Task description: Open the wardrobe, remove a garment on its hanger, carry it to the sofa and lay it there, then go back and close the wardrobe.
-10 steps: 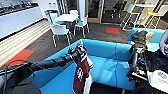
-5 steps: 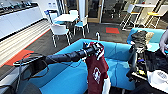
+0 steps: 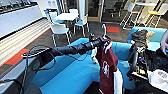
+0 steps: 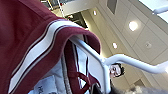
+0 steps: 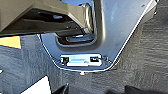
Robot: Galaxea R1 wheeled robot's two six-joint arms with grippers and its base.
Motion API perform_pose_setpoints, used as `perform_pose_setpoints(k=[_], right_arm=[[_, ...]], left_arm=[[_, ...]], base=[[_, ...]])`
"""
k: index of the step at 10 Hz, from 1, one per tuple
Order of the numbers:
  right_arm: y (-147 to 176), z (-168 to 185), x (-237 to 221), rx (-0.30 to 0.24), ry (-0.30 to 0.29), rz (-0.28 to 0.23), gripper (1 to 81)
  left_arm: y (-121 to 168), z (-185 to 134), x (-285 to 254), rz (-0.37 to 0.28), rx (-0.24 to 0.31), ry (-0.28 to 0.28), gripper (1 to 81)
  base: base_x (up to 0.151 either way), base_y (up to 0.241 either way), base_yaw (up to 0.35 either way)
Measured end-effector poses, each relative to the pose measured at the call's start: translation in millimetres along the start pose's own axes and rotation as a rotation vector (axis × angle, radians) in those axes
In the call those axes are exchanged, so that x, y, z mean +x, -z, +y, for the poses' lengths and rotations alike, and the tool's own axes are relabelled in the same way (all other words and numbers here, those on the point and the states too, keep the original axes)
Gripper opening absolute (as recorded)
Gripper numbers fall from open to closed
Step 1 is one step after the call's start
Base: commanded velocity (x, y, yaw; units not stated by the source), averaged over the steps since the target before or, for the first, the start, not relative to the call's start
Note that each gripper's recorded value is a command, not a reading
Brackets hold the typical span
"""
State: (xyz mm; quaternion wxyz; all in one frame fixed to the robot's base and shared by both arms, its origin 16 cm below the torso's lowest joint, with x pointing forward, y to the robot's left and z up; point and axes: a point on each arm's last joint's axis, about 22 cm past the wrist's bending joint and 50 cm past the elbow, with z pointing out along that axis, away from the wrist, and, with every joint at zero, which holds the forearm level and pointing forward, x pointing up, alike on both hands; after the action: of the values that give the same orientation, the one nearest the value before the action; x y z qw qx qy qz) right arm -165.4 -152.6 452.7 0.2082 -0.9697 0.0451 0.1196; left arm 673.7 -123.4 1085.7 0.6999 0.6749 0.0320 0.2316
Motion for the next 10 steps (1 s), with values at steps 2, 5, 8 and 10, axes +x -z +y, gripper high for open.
perform_pose_setpoints(k=[2, 5, 8, 10], right_arm=[[-1.2, -3.0, 2.3, 0.004, 0.001, 0.003, 81.1], [-2.1, -5.8, 1.9, 0.007, 0.000, 0.001, 81.1], [-4.0, -10.7, 1.9, 0.011, -0.001, 0.002, 81.1], [-6.1, -16.2, 1.6, 0.016, -0.002, 0.002, 81.1]], left_arm=[[-16.2, 18.2, 14.4, 0.011, -0.009, -0.002, 1.0], [-50.6, 19.9, 5.0, 0.009, -0.012, 0.001, 1.0], [-67.6, -13.8, 2.8, 0.040, 0.044, 0.037, 1.0], [-64.9, -43.9, 9.5, 0.072, 0.092, 0.021, 1.0]], base=[[0.000, 0.000, 0.000], [0.000, 0.000, 0.000], [0.000, 0.000, 0.000], [0.000, 0.000, 0.000]])
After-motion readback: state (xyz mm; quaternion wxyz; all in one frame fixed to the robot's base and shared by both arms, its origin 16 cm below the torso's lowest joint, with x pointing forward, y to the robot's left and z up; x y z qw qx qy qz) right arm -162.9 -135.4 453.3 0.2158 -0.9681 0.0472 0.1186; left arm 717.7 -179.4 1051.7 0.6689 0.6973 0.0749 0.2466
